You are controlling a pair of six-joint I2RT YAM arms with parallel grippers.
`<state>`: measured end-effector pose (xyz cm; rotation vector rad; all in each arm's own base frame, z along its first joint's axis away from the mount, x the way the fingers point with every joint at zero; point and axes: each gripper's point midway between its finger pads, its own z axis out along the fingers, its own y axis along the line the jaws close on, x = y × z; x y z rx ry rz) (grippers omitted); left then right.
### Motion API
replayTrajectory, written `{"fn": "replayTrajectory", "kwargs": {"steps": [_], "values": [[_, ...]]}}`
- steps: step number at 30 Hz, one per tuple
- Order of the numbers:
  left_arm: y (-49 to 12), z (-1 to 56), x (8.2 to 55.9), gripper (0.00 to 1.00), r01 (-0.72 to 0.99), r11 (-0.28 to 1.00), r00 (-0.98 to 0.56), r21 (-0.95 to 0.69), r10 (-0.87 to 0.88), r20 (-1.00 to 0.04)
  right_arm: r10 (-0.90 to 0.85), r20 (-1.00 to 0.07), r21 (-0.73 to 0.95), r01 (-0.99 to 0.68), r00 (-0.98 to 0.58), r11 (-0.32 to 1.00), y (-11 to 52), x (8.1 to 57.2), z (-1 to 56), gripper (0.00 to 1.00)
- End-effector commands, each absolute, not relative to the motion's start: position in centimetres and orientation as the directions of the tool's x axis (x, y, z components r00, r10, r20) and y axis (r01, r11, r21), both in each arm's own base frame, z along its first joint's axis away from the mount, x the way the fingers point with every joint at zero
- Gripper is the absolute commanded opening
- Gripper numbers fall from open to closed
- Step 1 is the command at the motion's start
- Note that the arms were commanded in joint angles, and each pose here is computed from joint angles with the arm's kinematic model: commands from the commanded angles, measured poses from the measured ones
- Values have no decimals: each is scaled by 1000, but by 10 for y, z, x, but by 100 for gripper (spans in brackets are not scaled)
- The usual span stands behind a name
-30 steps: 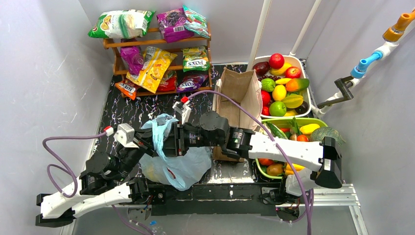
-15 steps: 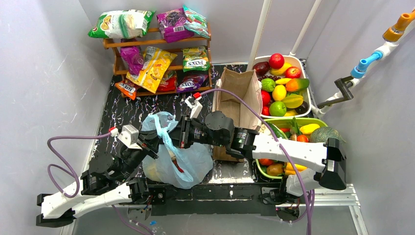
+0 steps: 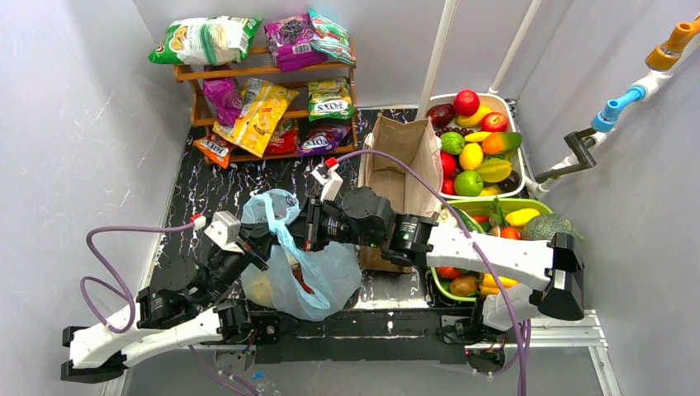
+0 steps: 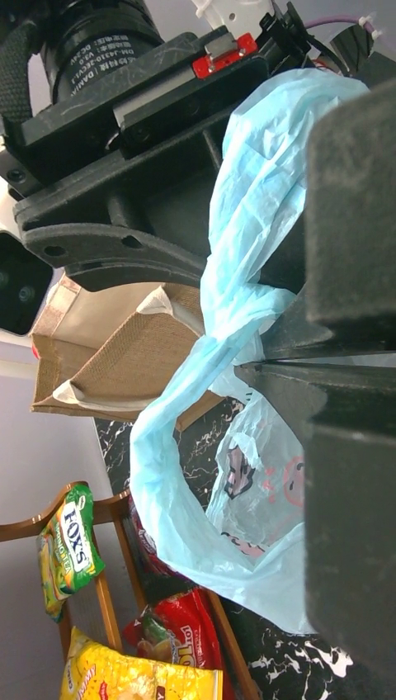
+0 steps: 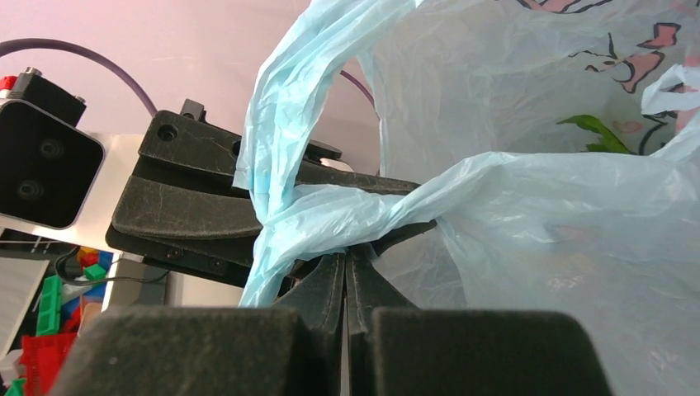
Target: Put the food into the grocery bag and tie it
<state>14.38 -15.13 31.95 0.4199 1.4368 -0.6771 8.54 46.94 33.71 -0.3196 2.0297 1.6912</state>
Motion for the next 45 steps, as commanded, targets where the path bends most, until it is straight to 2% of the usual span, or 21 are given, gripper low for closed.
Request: {"fn": "replayTrajectory", "kwargs": {"steps": [1,7,12,18,25,38,45], "values": [[-156,336,133,0,699,692,-23,-182,-233,-972,139,-541,818,-481,-829,317,461,105,334,1],[-153,335,132,0,692,696,-46,-193,-224,-973,139,-541,796,-452,-829,402,441,108,320,1],[-153,331,133,0,669,715,-118,-204,-168,-979,149,-582,758,-467,-799,456,428,115,322,1],[-157,332,131,0,664,723,-178,-190,-93,-980,162,-646,704,-501,-746,503,419,127,339,1],[-162,320,123,0,678,710,-252,-189,-17,-968,211,-694,684,-539,-688,492,412,136,375,1],[-178,300,79,0,804,527,-356,-277,53,-933,278,-724,666,-533,-631,522,404,158,390,1],[-178,279,53,0,805,452,-466,-383,84,-881,364,-689,698,-441,-626,564,397,193,387,1]]}}
